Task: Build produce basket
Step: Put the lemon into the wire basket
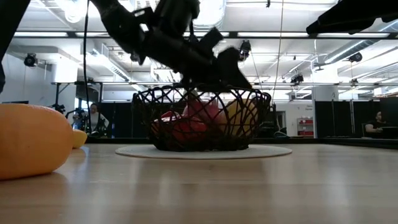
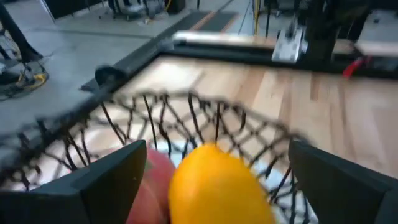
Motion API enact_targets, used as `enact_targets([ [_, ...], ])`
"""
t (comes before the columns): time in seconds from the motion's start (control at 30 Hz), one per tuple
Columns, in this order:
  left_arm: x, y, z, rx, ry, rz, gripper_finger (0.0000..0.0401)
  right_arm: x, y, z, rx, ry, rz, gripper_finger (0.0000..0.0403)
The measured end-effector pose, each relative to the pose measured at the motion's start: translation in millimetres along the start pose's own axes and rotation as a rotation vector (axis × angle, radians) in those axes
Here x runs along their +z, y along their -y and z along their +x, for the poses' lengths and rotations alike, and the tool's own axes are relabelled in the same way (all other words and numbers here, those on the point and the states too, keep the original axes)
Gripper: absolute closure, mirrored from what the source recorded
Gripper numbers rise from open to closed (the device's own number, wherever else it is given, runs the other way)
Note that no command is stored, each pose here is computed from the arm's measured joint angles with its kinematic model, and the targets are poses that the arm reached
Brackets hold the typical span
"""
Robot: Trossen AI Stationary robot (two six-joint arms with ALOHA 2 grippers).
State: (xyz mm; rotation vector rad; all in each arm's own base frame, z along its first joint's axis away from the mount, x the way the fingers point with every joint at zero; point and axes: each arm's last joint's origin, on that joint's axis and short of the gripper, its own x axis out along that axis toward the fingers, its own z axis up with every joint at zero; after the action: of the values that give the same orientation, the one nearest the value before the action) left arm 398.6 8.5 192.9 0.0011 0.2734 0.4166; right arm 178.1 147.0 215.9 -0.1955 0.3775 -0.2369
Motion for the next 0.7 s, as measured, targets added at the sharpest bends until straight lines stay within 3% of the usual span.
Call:
enact_targets([
  [0.13, 27, -1, -19, -0.016, 0.055, 0.013, 0.0021, 0, 0, 0, -0.001, -0.002, -0.004, 0.0165],
  [0.37, 75, 16, -82, -0.11, 0.131, 0.061, 0.002, -4, 1, 0, -0.005, -0.014, 0.003, 0.0165],
  [0.47, 76, 25, -112, -0.072, 0.045, 0.108, 0.002, -6, 1, 1, -0.007, -0.018, 0.009, 0.0165],
  [0.57, 63, 28, -141, 0.062, -0.109, 0.122, 0.002, -11, 2, 1, -0.01, -0.025, 0.026, 0.0165],
  [0.7, 40, 16, -179, 0.219, -0.294, -0.047, 0.002, -17, 2, 2, -0.013, -0.033, 0.05, 0.0165],
])
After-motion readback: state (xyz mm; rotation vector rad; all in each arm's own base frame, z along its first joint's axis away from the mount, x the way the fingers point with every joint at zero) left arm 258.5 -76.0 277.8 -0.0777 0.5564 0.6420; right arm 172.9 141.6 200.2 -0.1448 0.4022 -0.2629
